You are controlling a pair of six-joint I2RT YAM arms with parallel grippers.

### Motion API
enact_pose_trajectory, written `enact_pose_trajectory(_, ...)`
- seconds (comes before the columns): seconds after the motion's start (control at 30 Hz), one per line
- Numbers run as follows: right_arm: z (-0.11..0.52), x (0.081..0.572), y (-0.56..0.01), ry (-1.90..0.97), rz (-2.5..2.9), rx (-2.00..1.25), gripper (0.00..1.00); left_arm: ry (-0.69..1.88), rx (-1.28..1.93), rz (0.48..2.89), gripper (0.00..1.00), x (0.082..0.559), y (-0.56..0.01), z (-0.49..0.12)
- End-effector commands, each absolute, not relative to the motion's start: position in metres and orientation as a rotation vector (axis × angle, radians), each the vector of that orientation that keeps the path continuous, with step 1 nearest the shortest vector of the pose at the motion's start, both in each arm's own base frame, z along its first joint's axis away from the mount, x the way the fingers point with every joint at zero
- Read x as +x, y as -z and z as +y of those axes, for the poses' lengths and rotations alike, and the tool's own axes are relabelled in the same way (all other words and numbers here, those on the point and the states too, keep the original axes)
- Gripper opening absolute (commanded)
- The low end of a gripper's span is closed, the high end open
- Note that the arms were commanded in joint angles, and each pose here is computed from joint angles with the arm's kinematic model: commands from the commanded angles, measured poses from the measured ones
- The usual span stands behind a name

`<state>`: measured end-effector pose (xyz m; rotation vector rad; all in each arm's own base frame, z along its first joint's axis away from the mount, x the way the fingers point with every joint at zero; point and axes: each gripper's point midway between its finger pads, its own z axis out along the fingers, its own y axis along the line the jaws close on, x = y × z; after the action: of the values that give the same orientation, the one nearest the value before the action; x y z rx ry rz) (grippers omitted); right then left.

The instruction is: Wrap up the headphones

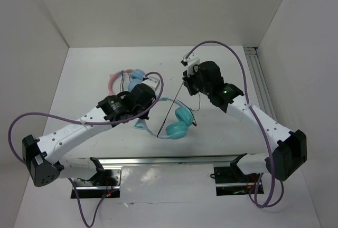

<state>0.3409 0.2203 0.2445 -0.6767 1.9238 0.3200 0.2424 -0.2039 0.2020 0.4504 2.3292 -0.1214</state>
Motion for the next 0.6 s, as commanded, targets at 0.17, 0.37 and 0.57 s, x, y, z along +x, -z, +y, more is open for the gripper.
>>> enact_pose_trajectory(0.17,0.232,0.365,-0.252,-0.473,1.797,-0.689,0.00,0.304,0.624,2.250,0.00,0.203,-0.260,-0.212)
enact_pose_trajectory(0.37,0.258,0.357,-0.215,-0.694,1.810,-0.752,0.02,0.452,0.515,2.107,0.00,0.200,-0.325,-0.215)
enact_pose_trajectory(0.57,0.291,0.334,-0.202,-0.926,1.680,-0.737,0.24,0.607,0.435,1.963,0.00,0.198,-0.377,-0.223)
